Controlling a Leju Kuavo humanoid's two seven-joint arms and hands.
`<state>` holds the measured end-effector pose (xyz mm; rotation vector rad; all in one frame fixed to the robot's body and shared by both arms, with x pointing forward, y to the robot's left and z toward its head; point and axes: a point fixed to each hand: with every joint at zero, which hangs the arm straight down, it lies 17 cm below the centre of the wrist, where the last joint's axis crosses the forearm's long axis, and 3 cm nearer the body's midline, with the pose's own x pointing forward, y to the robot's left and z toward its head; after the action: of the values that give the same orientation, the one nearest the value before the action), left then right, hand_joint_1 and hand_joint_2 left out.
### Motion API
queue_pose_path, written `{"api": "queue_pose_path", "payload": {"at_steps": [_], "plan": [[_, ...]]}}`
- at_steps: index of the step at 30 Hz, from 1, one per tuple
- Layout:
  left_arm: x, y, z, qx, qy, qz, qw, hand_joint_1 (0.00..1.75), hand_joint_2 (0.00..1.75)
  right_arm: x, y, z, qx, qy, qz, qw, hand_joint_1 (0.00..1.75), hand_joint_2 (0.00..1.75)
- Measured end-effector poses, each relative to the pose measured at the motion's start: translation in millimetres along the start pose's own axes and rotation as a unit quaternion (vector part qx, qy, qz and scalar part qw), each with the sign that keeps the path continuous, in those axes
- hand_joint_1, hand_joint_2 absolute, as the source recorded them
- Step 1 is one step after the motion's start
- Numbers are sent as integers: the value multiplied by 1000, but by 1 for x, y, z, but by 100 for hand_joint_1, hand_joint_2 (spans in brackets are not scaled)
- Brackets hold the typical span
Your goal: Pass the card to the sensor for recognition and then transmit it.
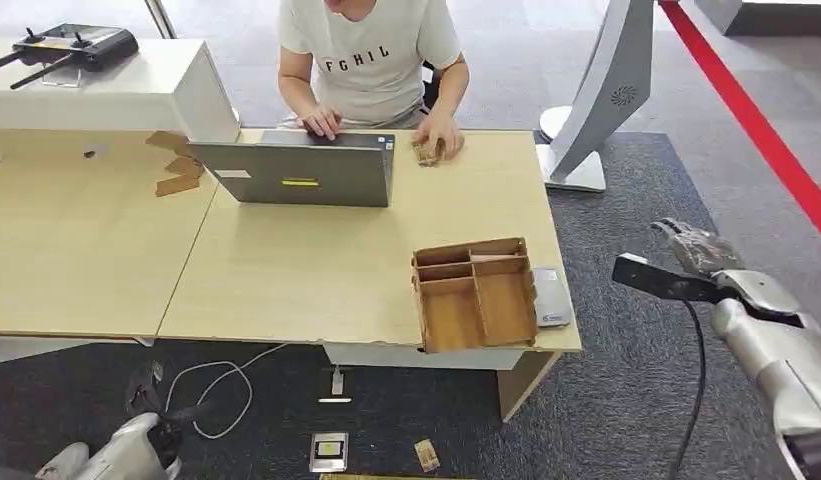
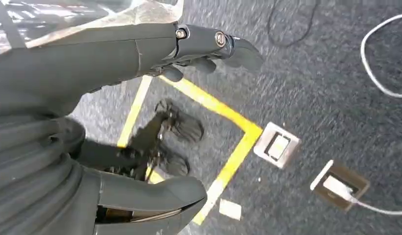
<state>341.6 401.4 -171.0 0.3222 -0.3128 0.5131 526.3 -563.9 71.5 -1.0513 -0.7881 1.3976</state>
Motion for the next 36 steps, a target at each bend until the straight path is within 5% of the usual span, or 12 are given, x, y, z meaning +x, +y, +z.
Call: {"api": "queue_pose_path", "payload": {"at_steps": [6,23,24,30,35,36], "plan": [[11,20,-7,13,-45,-56,997,0,175,-8,53,15,21,28,-29,999,0,0],[-14,48,-17,40,19,14,999,0,175,-26,218,89,163,158,-129,965,0,0],[-16,47,-16,37,24,17,999,0,175,-27,231,98,175,170,-140,960,0,175],[-21,48,-17,38,36,36,998,0,175,-23,314,161,253,219,-184,924,0,175],[-60,47,-24,29,37,-9,999,0,175,21,374,205,302,223,-236,896,0,175],[-67,46,-25,26,36,-21,999,0,175,30,381,211,308,223,-247,891,0,0]]}}
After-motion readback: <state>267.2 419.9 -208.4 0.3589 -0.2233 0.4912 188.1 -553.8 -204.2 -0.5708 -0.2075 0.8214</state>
